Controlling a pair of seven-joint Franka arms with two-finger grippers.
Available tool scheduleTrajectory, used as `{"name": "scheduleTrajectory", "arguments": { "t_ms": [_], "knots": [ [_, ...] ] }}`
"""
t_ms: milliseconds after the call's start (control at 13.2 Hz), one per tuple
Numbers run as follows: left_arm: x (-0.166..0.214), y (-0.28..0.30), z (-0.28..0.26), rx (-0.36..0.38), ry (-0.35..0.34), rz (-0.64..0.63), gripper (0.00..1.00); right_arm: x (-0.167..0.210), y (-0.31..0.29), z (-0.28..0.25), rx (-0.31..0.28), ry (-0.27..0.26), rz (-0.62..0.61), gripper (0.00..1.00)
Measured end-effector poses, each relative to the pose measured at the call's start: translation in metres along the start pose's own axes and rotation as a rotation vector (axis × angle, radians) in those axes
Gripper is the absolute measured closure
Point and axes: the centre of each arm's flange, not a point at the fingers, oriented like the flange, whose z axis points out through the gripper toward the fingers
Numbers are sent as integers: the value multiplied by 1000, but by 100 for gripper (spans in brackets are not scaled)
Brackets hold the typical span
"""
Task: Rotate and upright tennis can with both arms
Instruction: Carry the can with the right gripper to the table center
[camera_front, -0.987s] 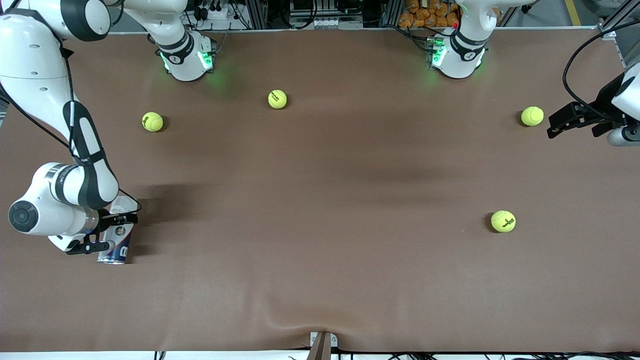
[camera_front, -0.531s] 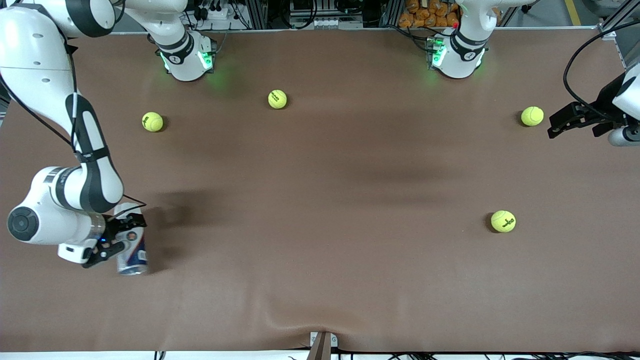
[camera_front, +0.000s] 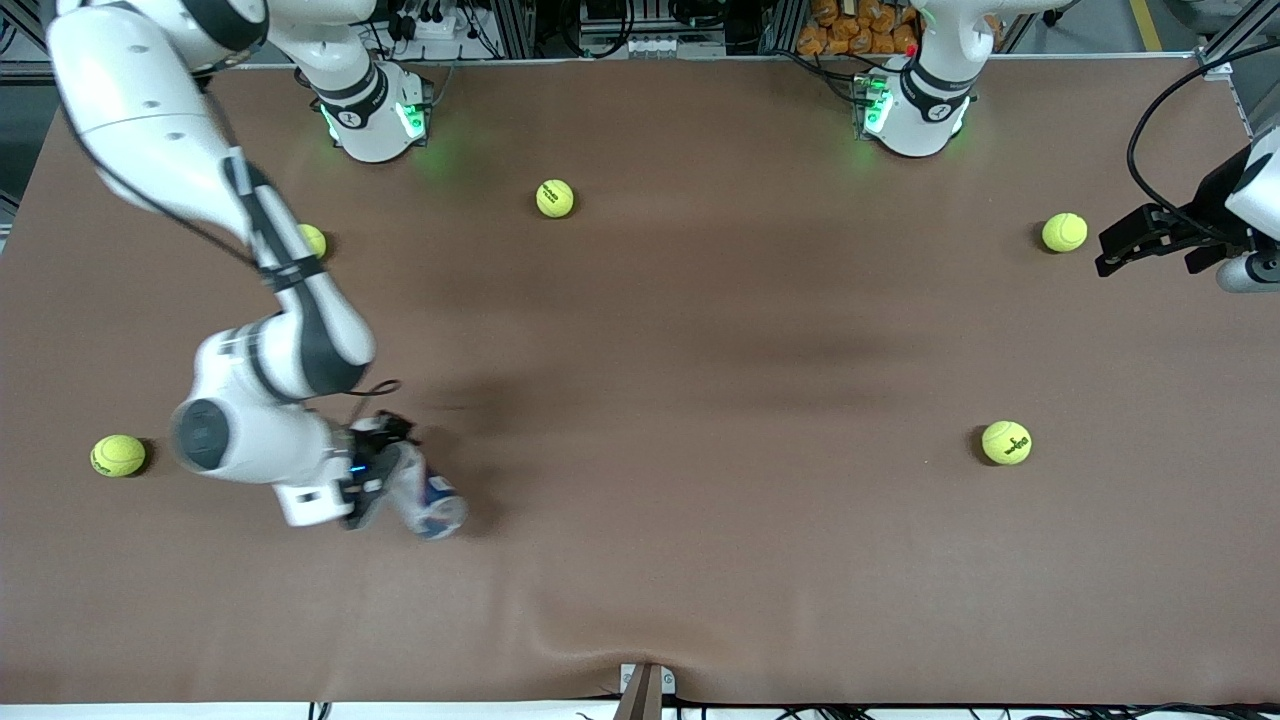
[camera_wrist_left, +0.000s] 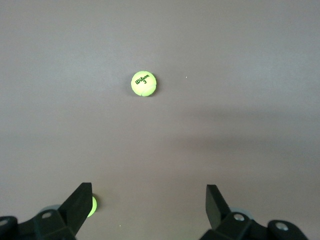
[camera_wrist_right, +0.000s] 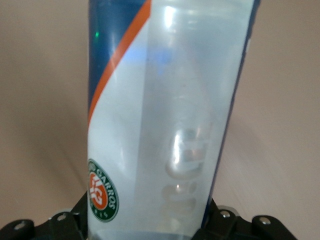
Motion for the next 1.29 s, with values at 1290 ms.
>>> {"name": "scheduleTrajectory", "arguments": {
  "t_ms": [1290],
  "knots": [
    [0, 0, 0, 0, -1, 0, 0, 199, -277, 138, -270, -199, -639, 6]
  ]
}}
